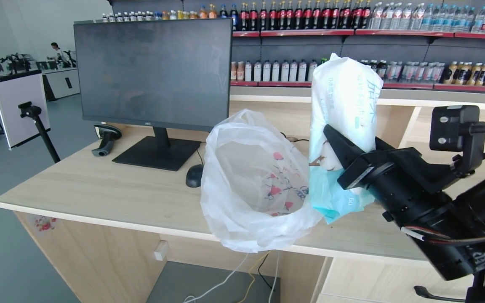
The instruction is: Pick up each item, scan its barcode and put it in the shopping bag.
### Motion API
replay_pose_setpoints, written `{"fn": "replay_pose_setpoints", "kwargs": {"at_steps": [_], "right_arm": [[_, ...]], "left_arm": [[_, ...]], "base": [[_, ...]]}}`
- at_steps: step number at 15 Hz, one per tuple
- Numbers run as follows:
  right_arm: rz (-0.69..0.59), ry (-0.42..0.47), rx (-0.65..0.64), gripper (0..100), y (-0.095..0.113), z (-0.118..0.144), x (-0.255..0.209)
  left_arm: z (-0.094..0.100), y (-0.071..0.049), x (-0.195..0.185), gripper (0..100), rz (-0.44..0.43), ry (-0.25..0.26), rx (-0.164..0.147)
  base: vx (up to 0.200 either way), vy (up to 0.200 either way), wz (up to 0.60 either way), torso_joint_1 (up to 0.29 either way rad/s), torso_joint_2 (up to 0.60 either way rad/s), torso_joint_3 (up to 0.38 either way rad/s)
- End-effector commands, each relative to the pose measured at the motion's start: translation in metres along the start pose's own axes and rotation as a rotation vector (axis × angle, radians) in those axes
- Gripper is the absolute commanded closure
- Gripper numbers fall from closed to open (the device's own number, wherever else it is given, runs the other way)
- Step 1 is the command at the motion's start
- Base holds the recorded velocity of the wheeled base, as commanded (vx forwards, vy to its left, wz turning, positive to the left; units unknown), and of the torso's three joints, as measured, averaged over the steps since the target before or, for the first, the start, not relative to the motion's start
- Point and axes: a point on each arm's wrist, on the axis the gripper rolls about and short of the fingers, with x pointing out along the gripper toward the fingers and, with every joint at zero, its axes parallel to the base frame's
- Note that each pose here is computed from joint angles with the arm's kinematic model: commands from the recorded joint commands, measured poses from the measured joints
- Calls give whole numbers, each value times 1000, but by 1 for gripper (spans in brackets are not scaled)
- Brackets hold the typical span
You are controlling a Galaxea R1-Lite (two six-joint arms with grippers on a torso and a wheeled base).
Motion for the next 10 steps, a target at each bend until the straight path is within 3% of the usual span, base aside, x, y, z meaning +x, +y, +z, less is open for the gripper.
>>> {"fn": "replay_pose_setpoints", "kwargs": {"at_steps": [1,5,9,10], "right_arm": [[-1,-66,7,100,6,10,17],[23,-55,-1,100,11,-1,30],[35,-17,-25,100,19,-27,49],[90,-1,-30,100,25,-36,51]], "left_arm": [[0,0,0,0,1,1,0],[0,0,0,0,1,1,0],[0,0,0,0,1,1,-2],[0,0,0,0,1,1,0]], "base": [[0,0,0,0,0,0],[0,0,0,0,0,0],[0,0,0,0,0,0],[0,0,0,0,0,0]]}}
